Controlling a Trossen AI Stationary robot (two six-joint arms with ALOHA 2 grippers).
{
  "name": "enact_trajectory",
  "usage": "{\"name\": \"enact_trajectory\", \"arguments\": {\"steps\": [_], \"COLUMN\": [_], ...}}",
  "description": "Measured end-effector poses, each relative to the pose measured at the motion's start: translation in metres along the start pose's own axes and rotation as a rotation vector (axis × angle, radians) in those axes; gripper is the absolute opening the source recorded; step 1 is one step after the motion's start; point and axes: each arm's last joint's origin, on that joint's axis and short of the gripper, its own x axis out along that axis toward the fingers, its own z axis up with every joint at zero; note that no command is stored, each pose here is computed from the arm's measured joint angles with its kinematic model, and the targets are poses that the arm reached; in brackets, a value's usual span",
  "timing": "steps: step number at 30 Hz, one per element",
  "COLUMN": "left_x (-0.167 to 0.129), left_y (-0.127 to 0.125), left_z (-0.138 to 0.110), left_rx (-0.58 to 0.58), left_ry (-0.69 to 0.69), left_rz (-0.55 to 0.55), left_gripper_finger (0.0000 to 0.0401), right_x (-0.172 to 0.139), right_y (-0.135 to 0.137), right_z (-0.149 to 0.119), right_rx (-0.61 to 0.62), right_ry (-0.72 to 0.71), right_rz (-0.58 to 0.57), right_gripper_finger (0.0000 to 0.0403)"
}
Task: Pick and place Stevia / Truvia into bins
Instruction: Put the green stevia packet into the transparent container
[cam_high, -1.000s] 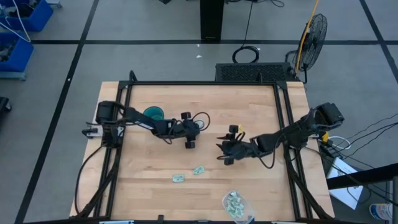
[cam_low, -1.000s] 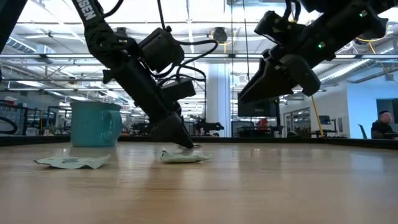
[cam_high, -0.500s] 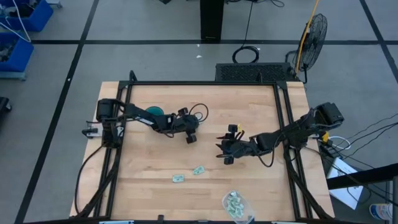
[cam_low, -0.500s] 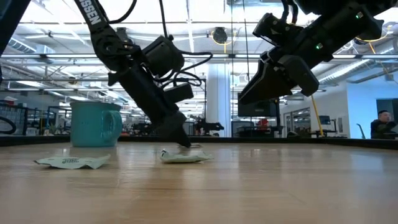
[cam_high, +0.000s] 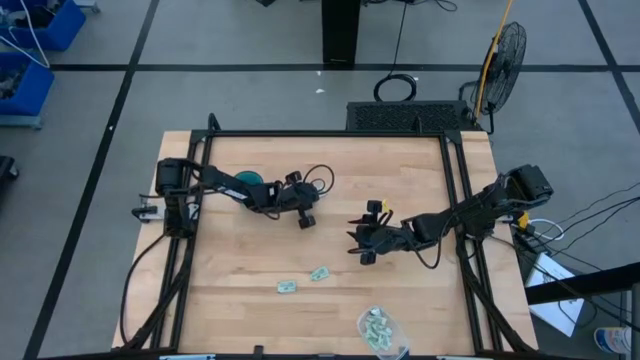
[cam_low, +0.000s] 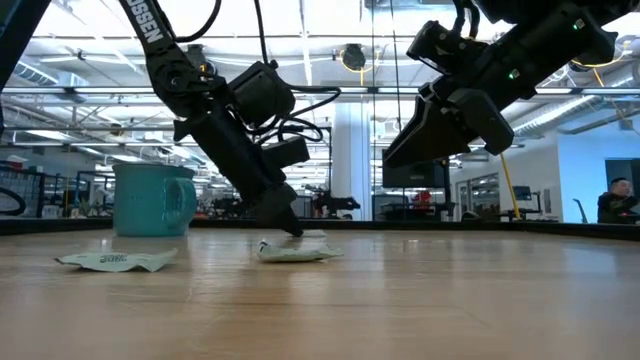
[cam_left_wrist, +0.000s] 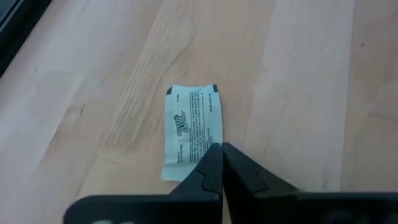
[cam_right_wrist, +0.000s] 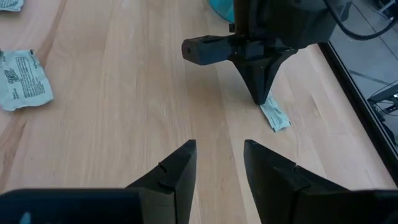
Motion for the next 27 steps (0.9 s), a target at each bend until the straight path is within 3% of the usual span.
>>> {"name": "enact_trajectory", "arguments": {"steps": [12,18,21,24,27], "left_x": [-0.029,-0.053,-0.060,-0.063,-0.062], "left_y": [-0.010,-0.028,-0.041,-0.048,-0.045], "left_z": [0.020,0.033,0.034,0.032,0.028], "left_rx": [0.017,0.045,0.076,0.097,0.114], "left_ry": [-0.106,-0.198,-0.212,-0.199,-0.158], "left_rz": [-0.052,-0.275,-0.312,-0.240,-0.054], "left_gripper_finger": [0.0003,0.0002,0.0002,0.0009,0.0027], "right_x": [0.000,0.000,-0.001,-0.001,-0.001], "right_y": [0.000,0.001,0.002,0.002,0.003], "right_z": [-0.001,-0.001,0.000,0.001,0.000], "right_rx": [0.027,0.024,0.030,0.047,0.072], "right_ry": [0.005,0.007,0.002,-0.006,-0.004], "right_rz": [0.001,0.002,0.007,0.015,0.037], "right_gripper_finger": [0.0130,0.0130,0.0130,0.0130,0.0130]}}
